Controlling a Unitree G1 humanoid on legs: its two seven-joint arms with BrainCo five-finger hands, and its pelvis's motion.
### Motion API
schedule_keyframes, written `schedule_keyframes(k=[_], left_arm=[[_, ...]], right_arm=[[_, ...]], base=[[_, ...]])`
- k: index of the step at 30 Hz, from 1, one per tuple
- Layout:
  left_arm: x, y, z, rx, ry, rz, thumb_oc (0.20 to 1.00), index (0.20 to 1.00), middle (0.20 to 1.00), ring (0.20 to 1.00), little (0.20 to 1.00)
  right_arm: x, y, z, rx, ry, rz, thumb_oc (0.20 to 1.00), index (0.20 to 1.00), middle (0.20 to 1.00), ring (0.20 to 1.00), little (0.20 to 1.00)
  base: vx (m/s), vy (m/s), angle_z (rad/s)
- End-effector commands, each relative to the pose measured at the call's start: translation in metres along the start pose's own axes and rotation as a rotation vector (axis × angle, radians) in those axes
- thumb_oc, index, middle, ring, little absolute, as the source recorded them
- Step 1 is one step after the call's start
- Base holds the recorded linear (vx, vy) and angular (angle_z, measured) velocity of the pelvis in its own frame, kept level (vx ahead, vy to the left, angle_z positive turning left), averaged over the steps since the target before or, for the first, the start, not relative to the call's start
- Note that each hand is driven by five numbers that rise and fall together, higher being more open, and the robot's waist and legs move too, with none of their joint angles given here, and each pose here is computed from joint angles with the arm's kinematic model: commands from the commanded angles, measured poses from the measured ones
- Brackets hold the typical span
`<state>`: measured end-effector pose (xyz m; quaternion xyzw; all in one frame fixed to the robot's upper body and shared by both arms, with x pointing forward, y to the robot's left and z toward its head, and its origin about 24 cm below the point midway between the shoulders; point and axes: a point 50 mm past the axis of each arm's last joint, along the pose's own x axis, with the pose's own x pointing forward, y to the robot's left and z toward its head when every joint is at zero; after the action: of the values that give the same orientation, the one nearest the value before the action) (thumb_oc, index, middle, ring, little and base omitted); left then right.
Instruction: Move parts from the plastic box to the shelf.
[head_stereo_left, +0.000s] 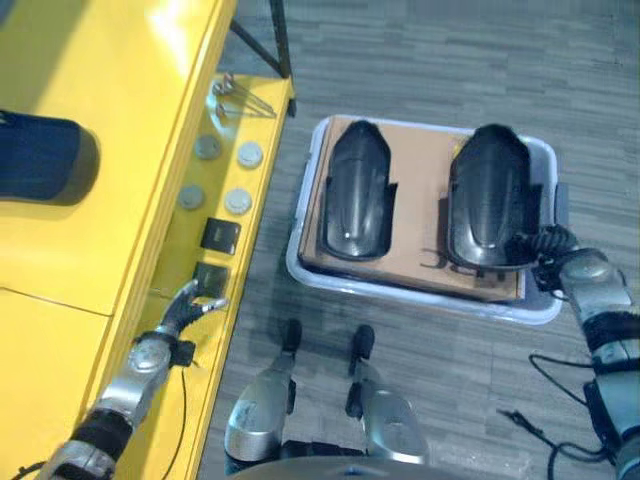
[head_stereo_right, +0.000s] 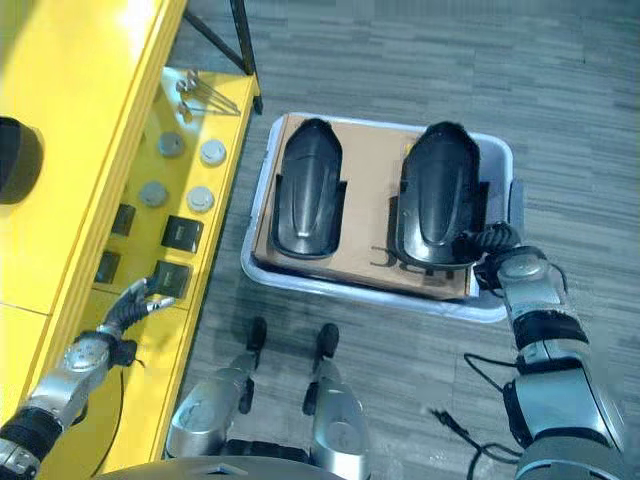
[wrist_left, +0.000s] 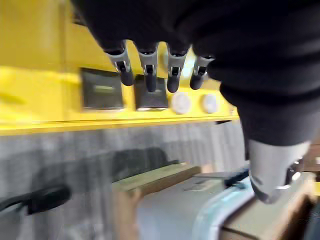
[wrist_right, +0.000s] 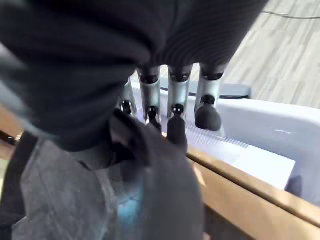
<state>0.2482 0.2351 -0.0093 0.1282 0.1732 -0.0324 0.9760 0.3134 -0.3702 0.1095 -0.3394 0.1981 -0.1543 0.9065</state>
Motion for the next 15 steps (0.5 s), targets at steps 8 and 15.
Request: schedule_keyframes(k=[8,15], left_arm=[[-0.003,-0.011,0.052,-0.113,-0.204,-0.102,1.000,1.000,1.000,1.000,1.000],[-0.007,-0.027,0.095,-0.224,-0.376,-0.231,1.000,1.000,1.000,1.000,1.000]], right_arm=[[-0.034,0.003,0.038,-0.131,-0.407,-0.253,0.200,0.200,0.200,0.200,0.200],[-0.068,0.009,0.085,-0.197,-0.769,-0.407,0.200,0.200,0.200,0.200,0.200]], base=[[0.07,-0.054,-0.11],[0.00,-0.014,-0.08]])
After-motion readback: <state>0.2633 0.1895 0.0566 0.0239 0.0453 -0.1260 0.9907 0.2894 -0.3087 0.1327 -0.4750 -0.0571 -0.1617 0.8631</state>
